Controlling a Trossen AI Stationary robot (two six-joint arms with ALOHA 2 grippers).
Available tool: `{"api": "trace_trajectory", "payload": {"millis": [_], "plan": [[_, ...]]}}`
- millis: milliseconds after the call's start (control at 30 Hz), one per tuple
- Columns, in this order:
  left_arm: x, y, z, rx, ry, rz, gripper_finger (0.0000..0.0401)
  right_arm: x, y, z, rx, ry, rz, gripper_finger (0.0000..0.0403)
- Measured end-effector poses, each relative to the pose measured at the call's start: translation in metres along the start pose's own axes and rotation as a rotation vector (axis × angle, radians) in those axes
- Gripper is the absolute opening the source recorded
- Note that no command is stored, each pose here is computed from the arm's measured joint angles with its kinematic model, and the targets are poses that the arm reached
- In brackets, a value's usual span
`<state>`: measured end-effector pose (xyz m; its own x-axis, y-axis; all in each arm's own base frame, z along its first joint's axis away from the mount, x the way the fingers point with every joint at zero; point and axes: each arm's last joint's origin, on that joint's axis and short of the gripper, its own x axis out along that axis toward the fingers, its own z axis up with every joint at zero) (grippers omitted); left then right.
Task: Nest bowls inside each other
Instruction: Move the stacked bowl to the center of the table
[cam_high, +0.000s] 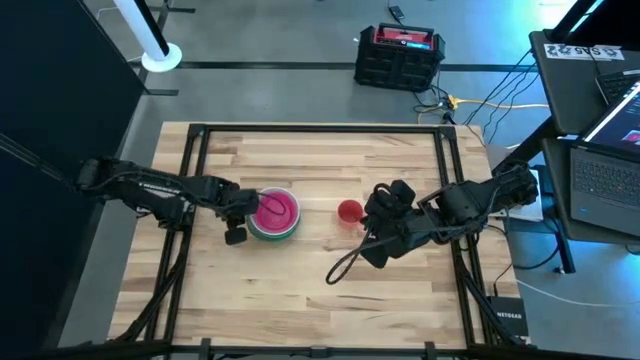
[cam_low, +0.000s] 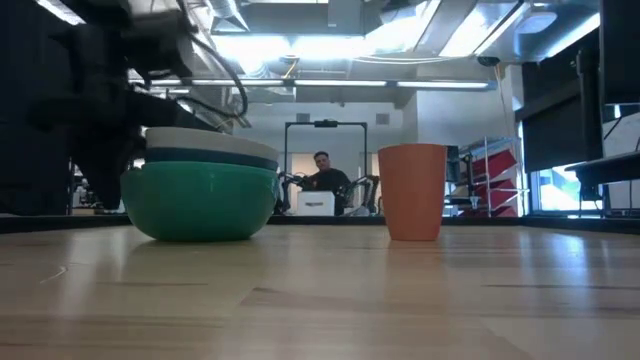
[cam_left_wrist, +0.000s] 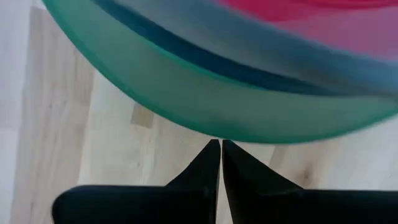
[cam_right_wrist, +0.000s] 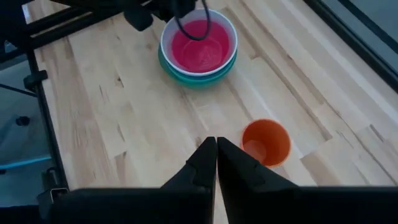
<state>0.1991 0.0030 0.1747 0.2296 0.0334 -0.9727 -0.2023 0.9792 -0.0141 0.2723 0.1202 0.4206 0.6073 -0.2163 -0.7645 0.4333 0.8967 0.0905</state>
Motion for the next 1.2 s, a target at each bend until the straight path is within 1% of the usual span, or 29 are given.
{"api": "trace_trajectory", "payload": {"millis": [267, 533, 700, 833, 1200], "plan": [[0.011, 0.005, 0.020, 0.029, 0.004, -0.042, 0.0000, -0.002, 0.003, -0.004, 0.009, -0.002, 0.007, 0.0000], [0.020, 0.005, 0.042, 0.083, 0.034, -0.037, 0.0000, -0.003, 0.003, -0.004, 0.006, 0.000, 0.005, 0.0000], [0.018, 0.004, 0.054, 0.103, 0.013, -0.039, 0.0000, -0.003, 0.003, -0.006, -0.008, 0.013, -0.006, 0.0000], [0.014, 0.002, 0.062, 0.106, -0.034, -0.044, 0.0000, -0.003, 0.002, -0.007, -0.013, 0.017, -0.013, 0.0000], [0.010, -0.008, 0.082, 0.132, -0.024, -0.070, 0.0000, -0.003, 0.001, -0.007, -0.022, 0.009, -0.028, 0.0000]]}}
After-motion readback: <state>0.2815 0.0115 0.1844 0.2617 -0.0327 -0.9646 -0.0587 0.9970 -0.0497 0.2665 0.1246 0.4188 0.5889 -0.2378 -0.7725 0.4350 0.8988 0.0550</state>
